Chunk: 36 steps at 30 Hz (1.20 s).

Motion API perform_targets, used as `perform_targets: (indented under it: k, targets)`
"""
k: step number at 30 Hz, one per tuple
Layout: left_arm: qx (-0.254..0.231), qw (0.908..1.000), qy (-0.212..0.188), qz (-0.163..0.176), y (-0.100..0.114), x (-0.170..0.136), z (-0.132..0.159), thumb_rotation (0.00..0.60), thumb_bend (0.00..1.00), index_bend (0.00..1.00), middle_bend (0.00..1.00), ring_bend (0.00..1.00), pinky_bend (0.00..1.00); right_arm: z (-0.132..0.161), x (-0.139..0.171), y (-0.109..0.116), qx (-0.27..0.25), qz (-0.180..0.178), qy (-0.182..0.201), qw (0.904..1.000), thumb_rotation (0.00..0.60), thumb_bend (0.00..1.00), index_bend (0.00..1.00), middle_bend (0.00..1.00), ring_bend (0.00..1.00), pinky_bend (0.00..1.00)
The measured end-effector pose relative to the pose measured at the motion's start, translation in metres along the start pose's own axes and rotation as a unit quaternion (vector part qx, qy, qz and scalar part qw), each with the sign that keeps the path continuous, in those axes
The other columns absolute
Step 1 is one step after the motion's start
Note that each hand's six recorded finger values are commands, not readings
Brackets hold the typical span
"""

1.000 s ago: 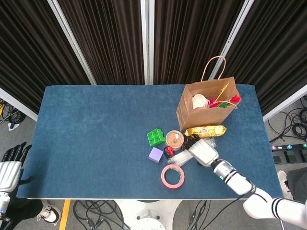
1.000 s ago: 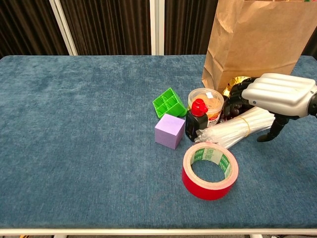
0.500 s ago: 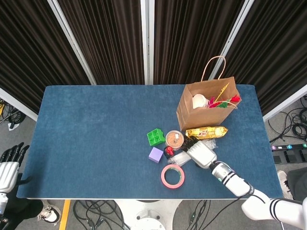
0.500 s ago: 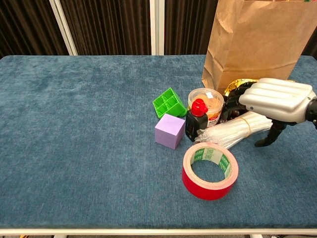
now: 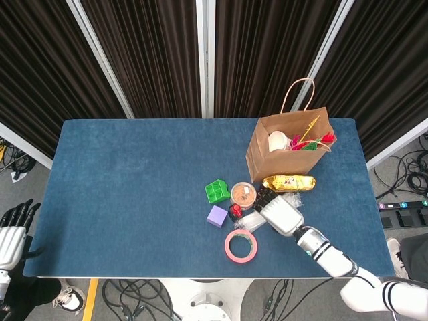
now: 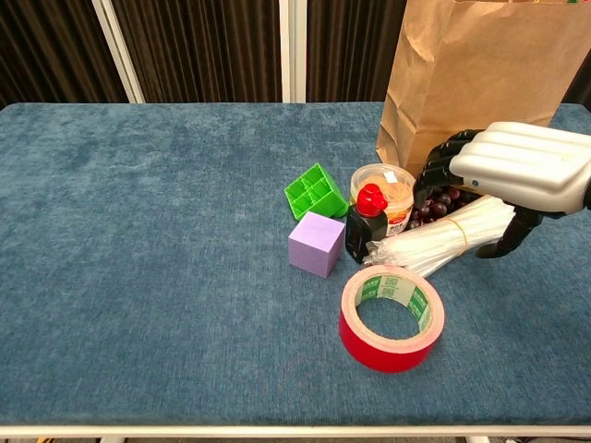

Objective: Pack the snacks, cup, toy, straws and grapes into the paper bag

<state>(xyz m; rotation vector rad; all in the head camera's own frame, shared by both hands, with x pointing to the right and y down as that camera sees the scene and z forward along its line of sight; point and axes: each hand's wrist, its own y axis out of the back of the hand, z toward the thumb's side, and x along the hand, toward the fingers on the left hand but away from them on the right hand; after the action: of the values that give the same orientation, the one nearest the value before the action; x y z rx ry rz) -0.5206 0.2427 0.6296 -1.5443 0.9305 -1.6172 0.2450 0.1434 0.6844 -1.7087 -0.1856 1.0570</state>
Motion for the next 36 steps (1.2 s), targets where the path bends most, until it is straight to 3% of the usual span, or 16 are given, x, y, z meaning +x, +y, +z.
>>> perform_targets:
  k: [25, 36]
  targets:
    - [0.002, 0.9999, 0.009, -0.005, -0.004, -0.001, -0.006, 0.600, 0.06, 0.07, 0.04, 0.00, 0.11, -0.001, -0.024, -0.037, -0.011, 0.050, -0.013, 0.9986, 0.600, 0.07, 0.43, 0.38, 0.26, 0.29]
    - [0.002, 0.9999, 0.011, -0.005, -0.005, -0.003, -0.008, 0.600, 0.06, 0.07, 0.04, 0.00, 0.11, 0.000, -0.025, -0.037, -0.003, 0.038, -0.017, 0.9991, 0.600, 0.19, 0.63, 0.52, 0.41, 0.44]
